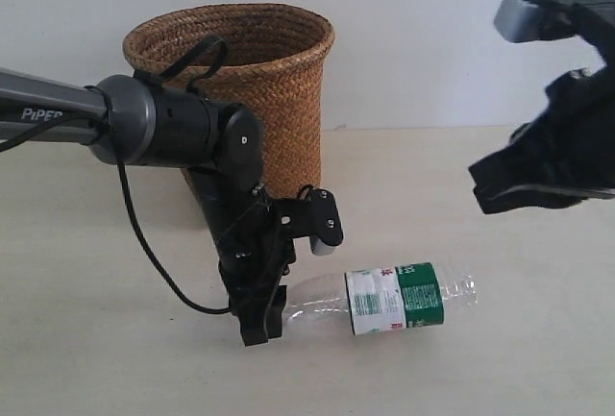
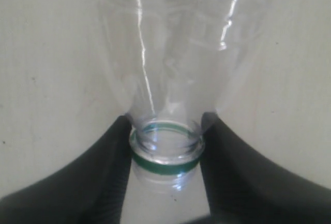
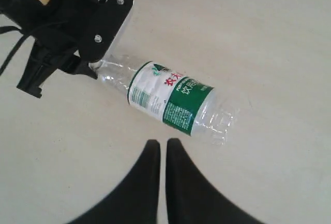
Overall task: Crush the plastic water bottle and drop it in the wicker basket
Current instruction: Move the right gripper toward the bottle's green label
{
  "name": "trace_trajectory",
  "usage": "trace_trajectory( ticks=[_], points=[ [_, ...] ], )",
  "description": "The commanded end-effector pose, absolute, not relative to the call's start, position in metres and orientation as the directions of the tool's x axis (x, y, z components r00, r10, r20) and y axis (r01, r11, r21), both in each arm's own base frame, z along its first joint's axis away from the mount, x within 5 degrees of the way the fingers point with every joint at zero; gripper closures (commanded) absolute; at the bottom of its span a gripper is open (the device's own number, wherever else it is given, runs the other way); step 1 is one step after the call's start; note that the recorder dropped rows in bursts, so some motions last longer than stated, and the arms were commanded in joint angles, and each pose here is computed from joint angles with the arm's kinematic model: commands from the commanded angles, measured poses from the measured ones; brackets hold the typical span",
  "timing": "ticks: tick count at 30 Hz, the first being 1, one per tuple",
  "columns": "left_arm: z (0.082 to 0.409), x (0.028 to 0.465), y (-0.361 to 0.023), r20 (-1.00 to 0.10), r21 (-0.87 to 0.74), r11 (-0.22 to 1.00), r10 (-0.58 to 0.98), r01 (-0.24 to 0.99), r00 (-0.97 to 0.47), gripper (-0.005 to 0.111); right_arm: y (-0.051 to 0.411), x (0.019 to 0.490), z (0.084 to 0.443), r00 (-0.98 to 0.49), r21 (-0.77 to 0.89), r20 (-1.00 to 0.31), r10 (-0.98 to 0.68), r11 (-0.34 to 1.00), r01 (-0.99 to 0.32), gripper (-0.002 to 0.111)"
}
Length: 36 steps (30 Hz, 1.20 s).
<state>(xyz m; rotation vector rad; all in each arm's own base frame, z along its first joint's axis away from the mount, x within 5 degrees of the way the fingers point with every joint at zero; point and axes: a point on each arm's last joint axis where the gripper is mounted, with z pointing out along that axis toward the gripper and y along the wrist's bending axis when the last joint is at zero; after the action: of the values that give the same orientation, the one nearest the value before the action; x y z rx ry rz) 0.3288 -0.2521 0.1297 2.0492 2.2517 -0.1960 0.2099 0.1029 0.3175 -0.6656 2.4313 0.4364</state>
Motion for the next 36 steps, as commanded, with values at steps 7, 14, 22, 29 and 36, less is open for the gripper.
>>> trace_trajectory(
  ticks=[7, 14, 22, 29, 36],
  points=[
    [0.129, 0.328, -0.239, -0.025, -0.044, 0.084, 0.996, 0.995, -0.085, 0.103, 0.129, 0.275, 0.289, -0.709, 0.132, -0.481, -0.516, 0.757, -0.64, 0.108],
    [0.129, 0.334, -0.23, -0.024, -0.05, 0.12, 0.992, 0.992, -0.121, 0.103, 0.136, 0.295, 0.257, -0.71, 0.124, -0.438, -0.551, 0.746, -0.655, 0.108],
    [0.129, 0.334, -0.23, -0.029, -0.057, 0.127, 0.991, 0.99, -0.129, 0.103, 0.144, 0.313, 0.239, -0.736, 0.152, -0.492, -0.465, 0.787, -0.598, 0.108],
    [0.129, 0.334, -0.23, -0.026, -0.061, 0.127, 0.991, 0.99, -0.129, 0.103, 0.151, 0.322, 0.238, -0.744, 0.186, -0.472, -0.472, 0.772, -0.608, 0.108],
    [0.129, 0.334, -0.23, -0.026, -0.063, 0.128, 0.991, 0.99, -0.13, 0.103, 0.162, 0.33, 0.217, -0.785, 0.247, -0.382, -0.488, 0.765, -0.595, 0.108]
  ],
)
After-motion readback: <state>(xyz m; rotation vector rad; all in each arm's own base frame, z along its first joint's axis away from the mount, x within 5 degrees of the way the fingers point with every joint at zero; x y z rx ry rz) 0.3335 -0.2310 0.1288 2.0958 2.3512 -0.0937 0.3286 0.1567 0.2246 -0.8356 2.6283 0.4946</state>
